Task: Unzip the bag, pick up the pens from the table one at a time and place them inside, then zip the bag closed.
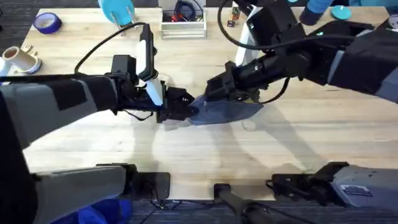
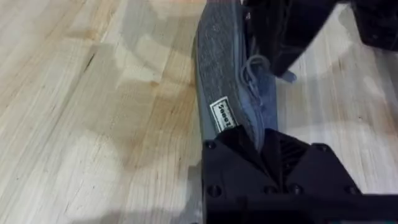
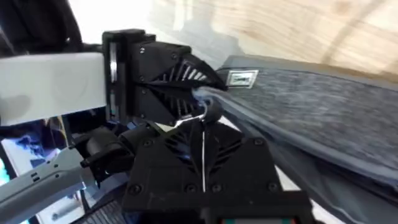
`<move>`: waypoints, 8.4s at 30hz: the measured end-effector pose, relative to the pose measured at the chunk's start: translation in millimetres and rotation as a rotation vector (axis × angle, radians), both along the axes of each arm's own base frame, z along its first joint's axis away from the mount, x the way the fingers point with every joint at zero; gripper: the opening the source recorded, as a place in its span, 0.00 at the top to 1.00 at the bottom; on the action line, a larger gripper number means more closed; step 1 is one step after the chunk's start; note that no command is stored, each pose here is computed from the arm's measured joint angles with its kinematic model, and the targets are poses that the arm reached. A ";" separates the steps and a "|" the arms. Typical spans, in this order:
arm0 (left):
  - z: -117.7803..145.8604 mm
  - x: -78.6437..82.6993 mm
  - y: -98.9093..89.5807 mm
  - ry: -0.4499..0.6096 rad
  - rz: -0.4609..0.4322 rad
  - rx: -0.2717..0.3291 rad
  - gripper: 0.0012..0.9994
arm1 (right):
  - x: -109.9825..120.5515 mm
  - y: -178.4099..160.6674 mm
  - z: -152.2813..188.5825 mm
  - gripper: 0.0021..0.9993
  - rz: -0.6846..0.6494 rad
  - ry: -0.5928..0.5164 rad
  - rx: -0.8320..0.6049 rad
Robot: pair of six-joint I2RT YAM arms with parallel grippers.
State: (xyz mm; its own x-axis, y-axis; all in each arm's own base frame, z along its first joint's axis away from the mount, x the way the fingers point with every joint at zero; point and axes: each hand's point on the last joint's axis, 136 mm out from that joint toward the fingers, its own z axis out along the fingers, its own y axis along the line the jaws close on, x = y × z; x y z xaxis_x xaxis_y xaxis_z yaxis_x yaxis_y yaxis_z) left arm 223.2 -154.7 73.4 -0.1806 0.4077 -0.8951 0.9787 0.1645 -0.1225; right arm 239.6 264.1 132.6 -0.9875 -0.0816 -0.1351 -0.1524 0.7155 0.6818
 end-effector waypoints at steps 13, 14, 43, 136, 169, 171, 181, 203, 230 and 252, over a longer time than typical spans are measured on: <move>0.0 0.0 0.0 0.000 0.000 0.000 0.96 | 12.0 -24.2 -4.9 0.97 -0.069 0.033 -0.025; 0.0 0.0 0.0 0.000 0.000 0.000 0.96 | 12.8 -25.1 -4.9 0.97 -0.073 0.033 -0.025; 0.1 0.0 -0.1 0.000 0.000 -0.001 0.96 | 26.1 -71.1 -11.1 0.97 -0.159 0.084 -0.047; 0.1 -0.5 -0.1 0.003 0.000 -0.001 0.96 | -36.9 -69.1 87.7 0.00 0.758 -0.868 -0.234; 0.1 -0.6 -0.1 0.003 0.000 -0.001 0.96 | -37.1 -24.1 33.1 0.07 1.134 -0.906 -0.241; 0.1 -0.5 -0.1 0.003 0.000 -0.001 0.96 | -36.8 -23.9 28.6 0.06 1.163 -0.911 -0.269; 0.1 -0.5 -0.1 0.003 0.000 -0.001 0.96 | -12.2 -8.8 9.2 0.00 1.193 -0.958 -0.320; 0.0 -0.7 -0.1 0.004 0.000 -0.001 0.96 | -8.3 -5.7 0.6 0.00 1.202 -0.948 -0.321; -0.1 -1.0 -0.1 0.007 0.000 -0.001 0.96 | -5.2 6.6 -15.1 0.00 1.227 -0.940 -0.312; 0.0 -1.0 -0.1 0.006 -0.001 -0.001 0.96 | 4.6 -2.3 -18.4 0.12 1.223 -0.941 -0.400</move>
